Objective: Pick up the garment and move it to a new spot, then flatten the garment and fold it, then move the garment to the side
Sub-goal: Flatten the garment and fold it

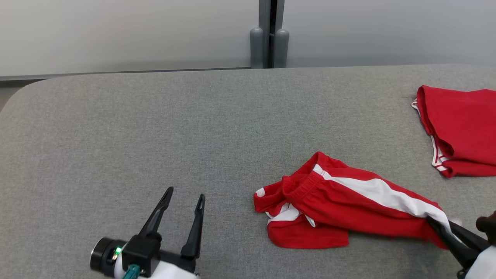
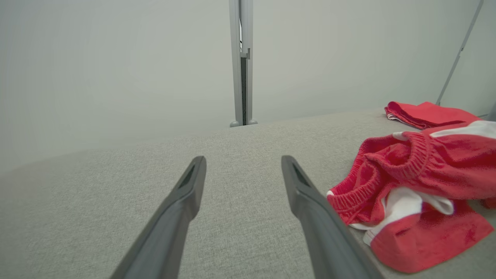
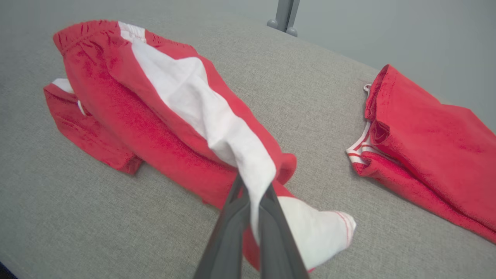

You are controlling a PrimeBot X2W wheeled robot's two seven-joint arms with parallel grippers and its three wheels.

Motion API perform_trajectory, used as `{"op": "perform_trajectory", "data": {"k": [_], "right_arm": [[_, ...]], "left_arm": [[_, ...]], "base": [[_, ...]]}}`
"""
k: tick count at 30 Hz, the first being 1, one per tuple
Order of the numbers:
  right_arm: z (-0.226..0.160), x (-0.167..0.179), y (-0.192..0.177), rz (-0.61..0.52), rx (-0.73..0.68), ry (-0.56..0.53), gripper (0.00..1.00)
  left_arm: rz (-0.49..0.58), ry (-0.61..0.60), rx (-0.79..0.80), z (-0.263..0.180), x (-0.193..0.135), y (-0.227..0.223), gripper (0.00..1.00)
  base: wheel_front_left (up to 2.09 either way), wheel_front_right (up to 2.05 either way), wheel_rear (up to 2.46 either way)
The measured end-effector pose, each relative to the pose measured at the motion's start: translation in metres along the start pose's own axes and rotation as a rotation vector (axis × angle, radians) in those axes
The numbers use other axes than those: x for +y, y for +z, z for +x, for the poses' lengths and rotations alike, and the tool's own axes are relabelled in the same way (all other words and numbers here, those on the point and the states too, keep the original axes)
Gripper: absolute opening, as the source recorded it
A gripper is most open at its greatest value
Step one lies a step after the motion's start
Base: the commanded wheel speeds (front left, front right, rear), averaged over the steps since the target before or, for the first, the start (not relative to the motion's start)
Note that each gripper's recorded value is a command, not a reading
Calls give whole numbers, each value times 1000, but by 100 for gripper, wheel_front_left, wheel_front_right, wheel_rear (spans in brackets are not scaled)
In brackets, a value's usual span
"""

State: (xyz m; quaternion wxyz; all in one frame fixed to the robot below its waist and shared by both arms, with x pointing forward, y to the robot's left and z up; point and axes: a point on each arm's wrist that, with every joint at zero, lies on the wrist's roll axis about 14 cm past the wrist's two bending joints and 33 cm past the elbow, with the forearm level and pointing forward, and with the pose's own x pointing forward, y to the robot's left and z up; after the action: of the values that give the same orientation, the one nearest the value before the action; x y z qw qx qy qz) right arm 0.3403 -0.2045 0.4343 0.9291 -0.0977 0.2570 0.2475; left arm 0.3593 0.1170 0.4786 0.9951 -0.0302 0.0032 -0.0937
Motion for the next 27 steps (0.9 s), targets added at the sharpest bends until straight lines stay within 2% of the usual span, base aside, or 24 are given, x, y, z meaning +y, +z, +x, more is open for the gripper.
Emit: {"op": "perform_trajectory", "data": {"k": [2, 6, 10, 14, 17, 22, 27], "right_arm": [[-2, -2, -11, -2, 41, -30, 100], [-13, -41, -3, -139, 55, -196, 100], [-20, -41, 7, -181, 20, -276, 100], [-24, -36, 26, -207, -55, -306, 100], [-24, -31, 27, -190, -72, -314, 100], [-23, -29, 19, -157, -62, -323, 100], [-19, -28, 14, -140, -51, -323, 100]], "left_arm": [[-26, -27, -17, 8, -6, 5, 100], [-80, -166, -25, 28, -41, 8, 100], [-134, -349, -20, 55, -92, 26, 100], [-174, -506, 9, 81, -136, 56, 100], [-191, -590, 134, 89, -165, 55, 100], [-150, -689, 429, 81, -196, 18, 100], [-65, -626, 585, 90, -184, -15, 100]], "base": [[0, 0, 0], [0, 0, 0], [0, 0, 0], [0, 0, 0], [0, 0, 0], [0, 0, 0], [0, 0, 0]]}}
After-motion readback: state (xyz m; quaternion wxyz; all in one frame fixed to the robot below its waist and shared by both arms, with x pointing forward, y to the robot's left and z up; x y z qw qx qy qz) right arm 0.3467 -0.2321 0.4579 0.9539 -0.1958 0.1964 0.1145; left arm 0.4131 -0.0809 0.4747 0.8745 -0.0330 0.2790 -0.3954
